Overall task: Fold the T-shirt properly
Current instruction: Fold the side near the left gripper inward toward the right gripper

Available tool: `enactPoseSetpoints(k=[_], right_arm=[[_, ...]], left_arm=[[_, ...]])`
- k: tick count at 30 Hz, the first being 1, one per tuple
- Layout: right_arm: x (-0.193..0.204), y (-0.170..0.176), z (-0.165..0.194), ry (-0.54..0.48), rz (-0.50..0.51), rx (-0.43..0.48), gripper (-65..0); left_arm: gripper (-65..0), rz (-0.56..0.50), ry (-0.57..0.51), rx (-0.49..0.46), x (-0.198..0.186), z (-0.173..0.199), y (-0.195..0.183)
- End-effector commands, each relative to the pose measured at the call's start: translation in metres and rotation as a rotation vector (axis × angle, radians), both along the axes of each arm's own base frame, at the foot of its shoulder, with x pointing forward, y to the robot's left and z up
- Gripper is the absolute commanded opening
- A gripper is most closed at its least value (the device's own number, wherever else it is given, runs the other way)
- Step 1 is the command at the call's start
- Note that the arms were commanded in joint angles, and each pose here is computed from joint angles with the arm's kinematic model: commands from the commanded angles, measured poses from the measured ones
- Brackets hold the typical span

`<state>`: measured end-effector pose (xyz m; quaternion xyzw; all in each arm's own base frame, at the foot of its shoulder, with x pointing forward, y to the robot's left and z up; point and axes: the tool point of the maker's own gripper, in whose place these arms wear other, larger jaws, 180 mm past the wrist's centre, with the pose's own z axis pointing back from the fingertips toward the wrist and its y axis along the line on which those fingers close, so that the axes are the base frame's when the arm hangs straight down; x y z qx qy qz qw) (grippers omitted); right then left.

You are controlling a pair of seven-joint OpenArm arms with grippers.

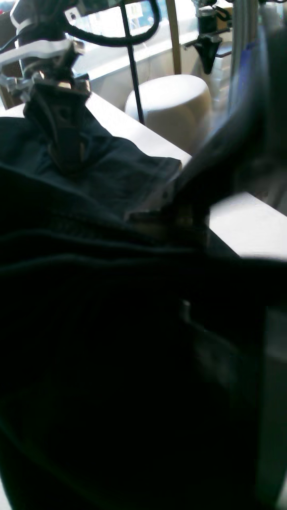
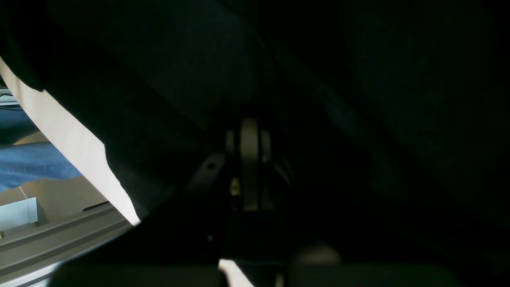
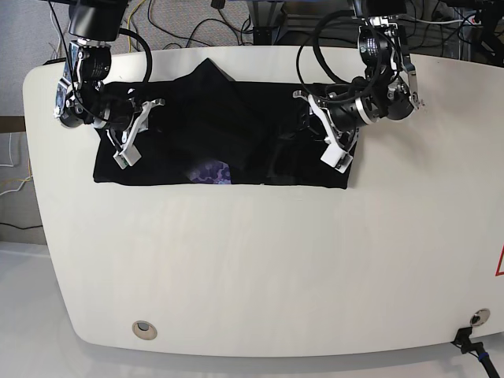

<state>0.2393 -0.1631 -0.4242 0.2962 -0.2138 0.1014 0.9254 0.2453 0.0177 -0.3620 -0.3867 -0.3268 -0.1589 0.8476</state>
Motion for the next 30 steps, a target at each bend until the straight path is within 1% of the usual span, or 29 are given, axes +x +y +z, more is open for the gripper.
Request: enactPoseSetpoints(k=[1, 2, 3, 4, 5, 8, 9, 10, 11, 12, 14, 16, 18, 22, 23, 24, 25, 27, 29, 30], right_arm=[[-0.005, -0.008, -0.004, 0.027, 0.014, -0.049, -65.0], [-0.005, -0.008, -0.004, 0.029, 0.013, -0.049, -65.0], [-0.005, -0.008, -0.004, 0.029, 0.013, -0.049, -65.0], [-0.005, -0.008, -0.004, 0.027, 0.013, -0.049, -65.0], [-0.005, -0.008, -0.004, 0.029, 0.013, -0.048, -65.0], [-0.004, -0.002, -0.005, 0.027, 0.012, -0.033, -65.0], [-0.004, -0.001, -0.005, 0.027, 0.012, -0.03, -65.0], [-0.004, 0.0, -0.005, 0.027, 0.012, -0.028, -65.0], [-0.004, 0.0, -0.005, 0.027, 0.012, -0.028, -65.0], [-0.004, 0.0, -0.005, 0.027, 0.012, -0.028, -65.0], [-0.004, 0.0, -0.005, 0.027, 0.012, -0.028, -65.0], [-0.004, 0.0, -0.005, 0.027, 0.012, -0.028, -65.0], [-0.004, 0.0, -0.004, 0.023, 0.013, -0.03, -65.0], [-0.001, 0.0, -0.002, 0.01, 0.007, -0.026, -65.0], [0.001, 0.0, -0.001, 0.004, 0.003, -0.024, -65.0], [0.001, 0.0, -0.001, 0.001, 0.002, -0.023, -65.0], [0.002, 0.0, -0.001, -0.001, 0.0, -0.022, -65.0], [0.002, 0.0, -0.001, -0.001, 0.0, -0.022, -65.0], [0.002, 0.0, -0.001, -0.001, 0.0, -0.022, -65.0], [0.002, 0.0, -0.001, -0.001, 0.0, -0.022, -65.0]], left_arm=[[-33.5, 0.003, -0.058, -0.047, 0.01, 0.018, -0.006], [-25.8, 0.001, -0.06, -0.053, 0.011, 0.019, -0.008], [-19.6, -0.014, -0.061, -0.078, 0.009, 0.022, -0.018], [-15.8, -0.036, -0.067, -0.108, 0.008, 0.027, -0.028], [-14.0, -0.069, -0.086, -0.145, 0.009, 0.037, -0.04], [-15.4, -0.154, -0.131, -0.276, 0.006, 0.068, -0.069], [-16.0, -0.168, -0.15, -0.299, 0.007, 0.076, -0.069], [-16.6, -0.172, -0.173, -0.297, 0.01, 0.082, -0.064], [-16.6, -0.175, -0.186, -0.28, 0.011, 0.083, -0.06], [-16.7, -0.174, -0.197, -0.244, 0.013, 0.082, -0.05], [-16.7, -0.149, -0.216, -0.134, 0.019, 0.073, -0.02], [-16.7, -0.131, -0.244, 0.014, 0.027, 0.064, 0.012], [-16.7, -0.124, -0.278, 0.127, 0.031, 0.057, 0.034], [-16.7, -0.17, -0.316, 0.283, 0.031, 0.041, 0.048], [-17.9, -0.182, -0.324, 0.315, 0.031, 0.036, 0.048], [-21.2, -0.194, -0.323, 0.342, 0.027, 0.029, 0.048], [-26.5, -0.204, -0.326, 0.374, 0.025, 0.023, 0.048], [-41.7, -0.221, -0.325, 0.439, 0.023, 0.013, 0.05], [-59.8, -0.221, -0.306, 0.482, 0.023, 0.003, 0.056], [-65.0, -0.217, -0.298, 0.491, 0.024, 0.0, 0.057]])
